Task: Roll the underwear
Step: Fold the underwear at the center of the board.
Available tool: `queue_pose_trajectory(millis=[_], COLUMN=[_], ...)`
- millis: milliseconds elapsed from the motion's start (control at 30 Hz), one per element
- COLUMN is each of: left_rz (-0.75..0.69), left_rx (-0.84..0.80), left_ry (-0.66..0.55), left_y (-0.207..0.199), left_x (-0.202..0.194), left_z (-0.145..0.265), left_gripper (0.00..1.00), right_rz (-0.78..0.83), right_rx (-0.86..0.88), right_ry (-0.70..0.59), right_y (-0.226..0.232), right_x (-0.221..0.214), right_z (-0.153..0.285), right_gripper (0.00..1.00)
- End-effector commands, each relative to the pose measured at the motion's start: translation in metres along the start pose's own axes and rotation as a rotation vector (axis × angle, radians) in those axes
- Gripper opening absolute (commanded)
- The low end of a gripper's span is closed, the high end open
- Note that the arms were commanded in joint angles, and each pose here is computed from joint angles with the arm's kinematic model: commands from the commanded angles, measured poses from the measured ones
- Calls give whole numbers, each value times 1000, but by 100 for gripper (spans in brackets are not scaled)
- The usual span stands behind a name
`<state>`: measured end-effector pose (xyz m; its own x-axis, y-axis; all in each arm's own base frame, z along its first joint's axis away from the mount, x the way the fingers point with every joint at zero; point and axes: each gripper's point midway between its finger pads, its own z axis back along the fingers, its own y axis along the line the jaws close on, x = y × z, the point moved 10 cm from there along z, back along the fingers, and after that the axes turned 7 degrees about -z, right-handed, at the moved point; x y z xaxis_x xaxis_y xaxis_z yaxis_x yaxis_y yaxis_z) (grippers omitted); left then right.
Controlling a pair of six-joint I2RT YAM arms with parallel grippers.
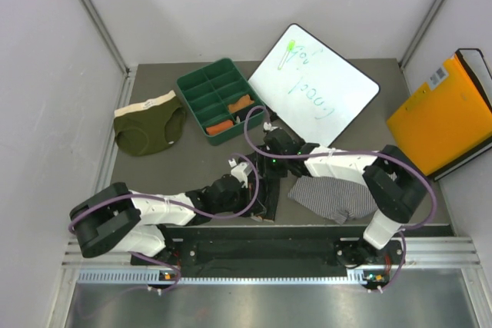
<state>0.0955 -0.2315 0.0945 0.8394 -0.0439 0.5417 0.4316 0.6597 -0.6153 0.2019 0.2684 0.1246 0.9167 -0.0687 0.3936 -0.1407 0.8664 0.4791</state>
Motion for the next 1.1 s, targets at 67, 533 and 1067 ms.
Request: queue_pose_trajectory(millis=[67,533,1067], left_rz=[-19,-18,-11], left_rx=[9,14,27], left_ry=[23,33,34], left_y=[0,0,0], left_x=[-3,-4,-6], left_z=[-2,-3,-2], left_gripper=[0,0,0], right_rz=[43,80,105], right_rx=[58,22,11], right_ry=[-72,-74,-150], right_y=[13,16,24], right_x=[28,38,52], right_z=[-8,-21,-5], right_gripper=[57,7,34])
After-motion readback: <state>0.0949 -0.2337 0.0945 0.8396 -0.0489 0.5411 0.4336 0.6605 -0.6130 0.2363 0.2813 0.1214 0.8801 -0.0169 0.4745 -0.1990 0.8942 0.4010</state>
